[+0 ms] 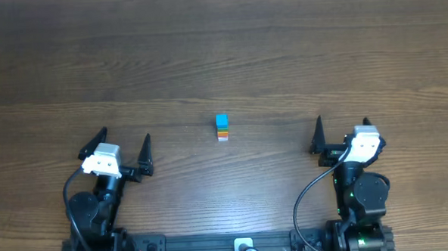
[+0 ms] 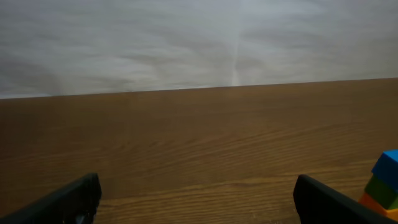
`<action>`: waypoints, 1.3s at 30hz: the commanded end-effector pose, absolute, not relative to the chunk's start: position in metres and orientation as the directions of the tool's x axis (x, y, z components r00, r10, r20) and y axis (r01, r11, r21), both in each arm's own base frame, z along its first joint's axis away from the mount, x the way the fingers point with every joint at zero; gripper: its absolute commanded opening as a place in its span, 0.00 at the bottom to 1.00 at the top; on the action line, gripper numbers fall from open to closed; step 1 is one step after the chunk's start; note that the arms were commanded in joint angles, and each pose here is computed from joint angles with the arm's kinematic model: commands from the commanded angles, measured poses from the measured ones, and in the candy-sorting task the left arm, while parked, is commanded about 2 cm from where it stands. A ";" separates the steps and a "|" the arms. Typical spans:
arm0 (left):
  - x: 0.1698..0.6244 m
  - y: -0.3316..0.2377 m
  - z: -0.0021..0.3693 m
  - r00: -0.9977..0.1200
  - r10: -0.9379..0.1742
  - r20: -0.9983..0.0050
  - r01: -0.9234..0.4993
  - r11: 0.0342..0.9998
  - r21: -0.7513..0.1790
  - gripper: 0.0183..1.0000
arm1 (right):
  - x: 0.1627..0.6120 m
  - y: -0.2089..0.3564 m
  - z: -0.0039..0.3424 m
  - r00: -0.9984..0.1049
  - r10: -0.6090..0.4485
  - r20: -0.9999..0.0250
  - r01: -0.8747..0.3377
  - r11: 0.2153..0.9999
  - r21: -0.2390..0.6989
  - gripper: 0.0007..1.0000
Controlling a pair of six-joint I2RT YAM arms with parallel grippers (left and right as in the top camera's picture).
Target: Stack Cubes
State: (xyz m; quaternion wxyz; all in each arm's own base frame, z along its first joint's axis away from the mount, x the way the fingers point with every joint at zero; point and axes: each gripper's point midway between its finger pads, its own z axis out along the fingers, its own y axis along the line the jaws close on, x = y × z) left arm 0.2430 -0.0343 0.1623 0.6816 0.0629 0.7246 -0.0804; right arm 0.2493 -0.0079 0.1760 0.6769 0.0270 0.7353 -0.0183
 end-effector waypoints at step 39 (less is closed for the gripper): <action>0.242 -0.037 0.161 -0.058 -0.004 -0.998 0.216 0.976 -0.016 1.00 | 0.246 0.002 0.157 -0.071 -0.011 -0.997 0.002 1.000 -0.011 0.99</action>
